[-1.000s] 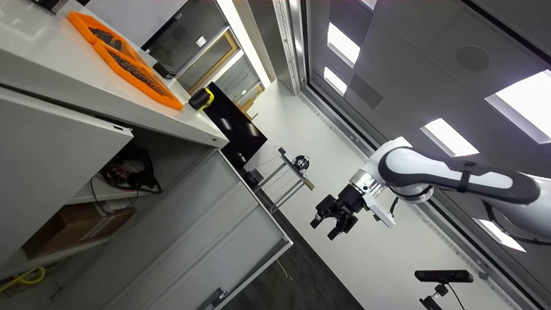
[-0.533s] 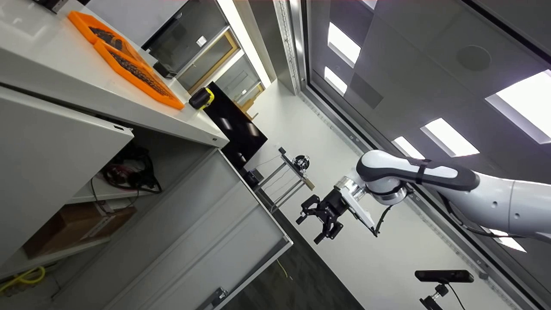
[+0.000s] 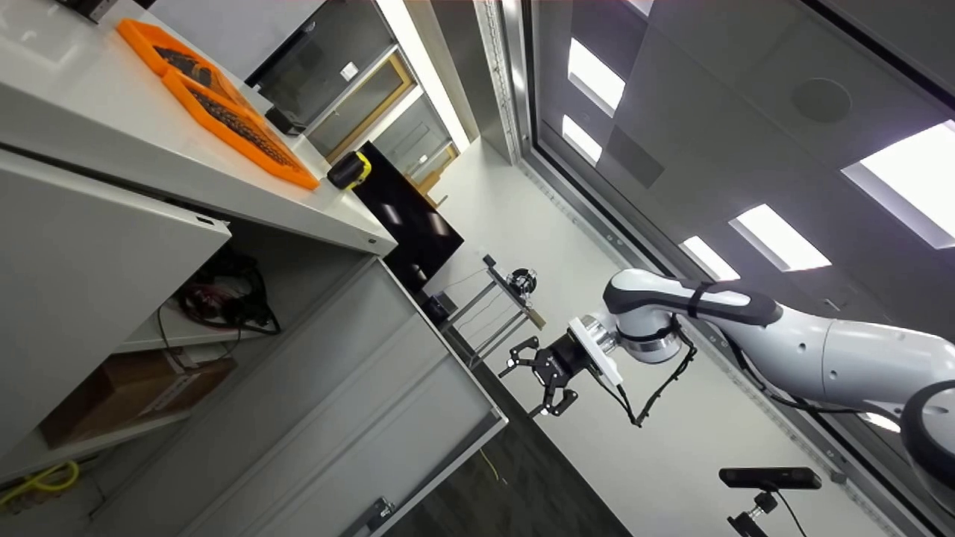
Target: Close the bottom right cabinet
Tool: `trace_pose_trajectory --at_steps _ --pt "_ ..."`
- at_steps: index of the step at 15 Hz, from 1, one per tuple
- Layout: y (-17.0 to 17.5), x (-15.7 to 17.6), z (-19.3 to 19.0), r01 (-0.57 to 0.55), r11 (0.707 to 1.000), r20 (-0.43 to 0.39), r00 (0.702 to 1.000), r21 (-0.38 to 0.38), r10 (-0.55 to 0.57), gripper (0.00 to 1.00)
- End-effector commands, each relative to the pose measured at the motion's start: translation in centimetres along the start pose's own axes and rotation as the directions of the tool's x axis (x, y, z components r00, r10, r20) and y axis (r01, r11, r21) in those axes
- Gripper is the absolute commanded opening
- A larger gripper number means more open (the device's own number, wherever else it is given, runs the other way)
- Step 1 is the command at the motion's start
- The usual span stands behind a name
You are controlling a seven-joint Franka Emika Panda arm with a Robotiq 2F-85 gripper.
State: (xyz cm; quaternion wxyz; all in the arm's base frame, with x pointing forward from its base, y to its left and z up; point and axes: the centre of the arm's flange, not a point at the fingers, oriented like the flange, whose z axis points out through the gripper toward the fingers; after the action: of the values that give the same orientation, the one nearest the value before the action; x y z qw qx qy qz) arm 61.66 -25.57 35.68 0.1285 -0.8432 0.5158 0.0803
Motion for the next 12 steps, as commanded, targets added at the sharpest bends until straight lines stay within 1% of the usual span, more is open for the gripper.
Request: trace_pose_trajectory --at_steps 1,3,4,5,6,8,10,11,12 --pt "-0.4 2.1 -0.6 -0.144 0.988 0.016 0.99 0.055 0.143 0.74" --pt "-0.3 2.6 -0.5 -0.185 0.981 0.017 0.983 0.059 0.184 0.6" --pt "-0.4 2.7 -0.3 -0.198 0.978 0.016 0.98 0.059 0.198 0.5" --pt "-0.5 2.8 -0.2 -0.208 0.977 0.015 0.978 0.056 0.207 0.44" --pt "-0.5 2.8 0.0 -0.215 0.975 0.016 0.977 0.054 0.214 0.35" --pt "-0.7 2.8 0.3 -0.223 0.973 0.016 0.975 0.05 0.223 0.22" --pt "-0.9 2.8 0.6 -0.22 0.974 0.013 0.975 0.045 0.22 0.05" --pt "-1.0 2.7 0.8 -0.217 0.975 0.009 0.976 0.042 0.217 0.01" --pt "-1.1 2.6 1.0 -0.214 0.976 0.007 0.977 0.038 0.214 0.0"
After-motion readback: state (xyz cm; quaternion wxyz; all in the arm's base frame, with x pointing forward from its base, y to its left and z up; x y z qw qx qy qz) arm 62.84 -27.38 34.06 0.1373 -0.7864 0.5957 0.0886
